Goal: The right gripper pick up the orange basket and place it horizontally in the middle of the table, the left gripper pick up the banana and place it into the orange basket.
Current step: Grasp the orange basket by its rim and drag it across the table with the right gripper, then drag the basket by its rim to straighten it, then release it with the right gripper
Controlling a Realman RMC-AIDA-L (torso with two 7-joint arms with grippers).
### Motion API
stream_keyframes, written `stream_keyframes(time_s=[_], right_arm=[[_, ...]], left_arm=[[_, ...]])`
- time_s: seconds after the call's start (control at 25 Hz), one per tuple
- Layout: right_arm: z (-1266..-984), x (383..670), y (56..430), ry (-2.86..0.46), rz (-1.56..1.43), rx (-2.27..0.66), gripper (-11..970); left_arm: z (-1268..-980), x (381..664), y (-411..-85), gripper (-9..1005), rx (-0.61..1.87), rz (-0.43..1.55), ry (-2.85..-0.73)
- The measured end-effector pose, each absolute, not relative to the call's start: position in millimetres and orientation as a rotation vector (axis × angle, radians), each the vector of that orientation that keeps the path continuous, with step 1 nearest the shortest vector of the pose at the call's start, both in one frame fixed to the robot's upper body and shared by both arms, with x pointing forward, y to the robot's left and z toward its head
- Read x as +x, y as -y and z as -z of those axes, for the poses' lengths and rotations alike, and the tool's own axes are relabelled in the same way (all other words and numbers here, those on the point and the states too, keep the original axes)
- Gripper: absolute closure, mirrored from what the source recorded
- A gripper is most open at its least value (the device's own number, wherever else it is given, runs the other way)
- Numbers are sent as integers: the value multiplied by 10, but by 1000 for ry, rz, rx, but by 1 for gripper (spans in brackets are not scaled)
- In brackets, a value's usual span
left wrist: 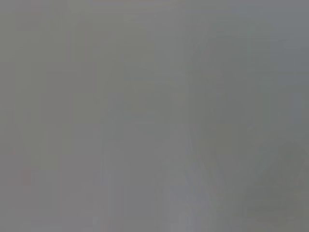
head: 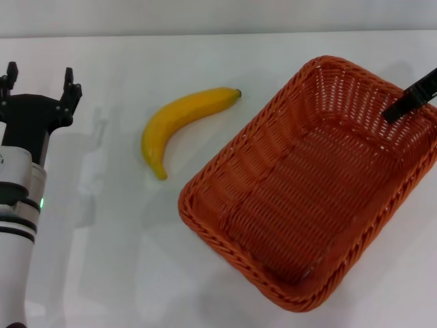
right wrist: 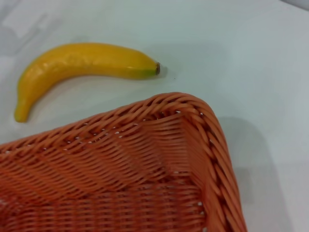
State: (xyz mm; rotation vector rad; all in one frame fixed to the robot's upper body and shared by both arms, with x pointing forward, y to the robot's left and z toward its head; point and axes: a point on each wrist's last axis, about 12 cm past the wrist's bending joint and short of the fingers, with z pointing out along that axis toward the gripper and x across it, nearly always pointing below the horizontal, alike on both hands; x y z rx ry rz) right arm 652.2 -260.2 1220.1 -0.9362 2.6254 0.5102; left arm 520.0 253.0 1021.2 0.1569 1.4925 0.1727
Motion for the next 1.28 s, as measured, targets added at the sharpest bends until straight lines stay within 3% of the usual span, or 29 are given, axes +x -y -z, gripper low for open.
stream_keyframes(time_s=[0.4,1.28], right_arm=[[-12160,6463,2803,-2592,-820,-784,804],[-11791,6274,3280,-2495,-971,-408,805]], left_arm=[[-10223,5215,-2523,148,163,-170,-1488],[-10244,5292,-2468,149,173,-155,-1495]])
